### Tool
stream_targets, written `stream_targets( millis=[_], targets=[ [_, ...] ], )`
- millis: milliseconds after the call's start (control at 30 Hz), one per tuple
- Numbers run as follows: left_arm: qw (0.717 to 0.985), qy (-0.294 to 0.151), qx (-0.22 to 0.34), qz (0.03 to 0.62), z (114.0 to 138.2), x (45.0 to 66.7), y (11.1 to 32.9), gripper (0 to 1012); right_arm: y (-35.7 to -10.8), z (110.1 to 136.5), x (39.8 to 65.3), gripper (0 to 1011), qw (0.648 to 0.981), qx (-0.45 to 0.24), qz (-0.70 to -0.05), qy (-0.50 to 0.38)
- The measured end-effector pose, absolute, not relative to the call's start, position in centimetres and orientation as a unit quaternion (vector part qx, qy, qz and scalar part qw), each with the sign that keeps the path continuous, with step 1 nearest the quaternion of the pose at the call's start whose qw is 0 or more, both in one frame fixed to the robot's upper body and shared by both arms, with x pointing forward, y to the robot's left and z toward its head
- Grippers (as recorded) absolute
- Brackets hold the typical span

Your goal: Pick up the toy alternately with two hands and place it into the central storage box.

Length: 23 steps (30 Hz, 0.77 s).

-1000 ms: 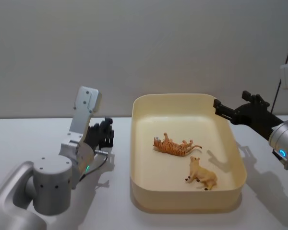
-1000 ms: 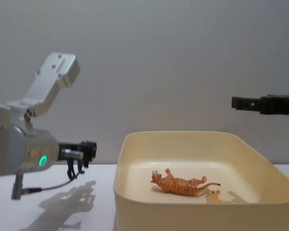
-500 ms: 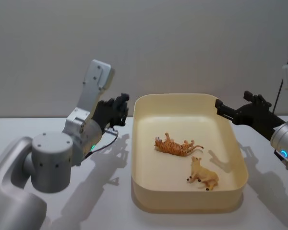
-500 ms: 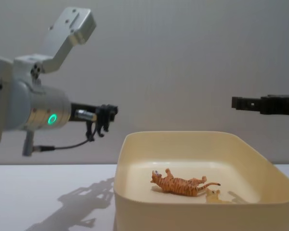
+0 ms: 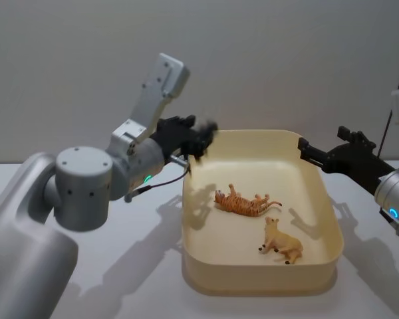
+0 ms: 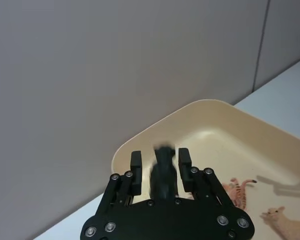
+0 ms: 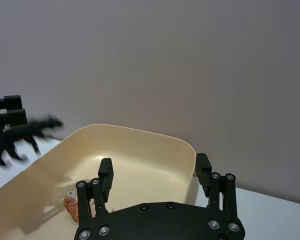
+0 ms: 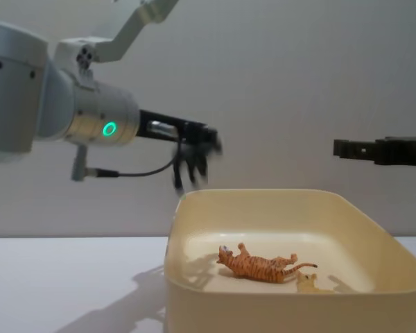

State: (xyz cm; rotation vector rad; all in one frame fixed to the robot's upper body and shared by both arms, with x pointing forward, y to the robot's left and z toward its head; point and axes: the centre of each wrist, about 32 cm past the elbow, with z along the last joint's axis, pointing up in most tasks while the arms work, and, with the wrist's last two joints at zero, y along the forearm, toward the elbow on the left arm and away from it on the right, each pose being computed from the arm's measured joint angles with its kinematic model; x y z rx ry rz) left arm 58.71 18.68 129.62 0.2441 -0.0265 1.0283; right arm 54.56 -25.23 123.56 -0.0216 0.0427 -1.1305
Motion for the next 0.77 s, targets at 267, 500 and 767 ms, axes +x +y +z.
stream_targets(
  millis=[267,500,767],
  targets=[
    [0.890,-0.014,0.116,0.441,130.9,60.3,17.8,637,-25.2,123.6,54.6,1001,0.844,-0.010,-0.536,0.020],
    [0.904,-0.014,0.117,0.411,131.7,61.3,17.1,865,-25.2,123.6,54.6,1001,0.844,-0.010,-0.536,0.020],
    [0.913,-0.015,0.117,0.391,132.3,62.0,16.6,1001,-25.2,123.6,54.6,1001,0.844,-0.010,-0.536,0.020]
  ],
)
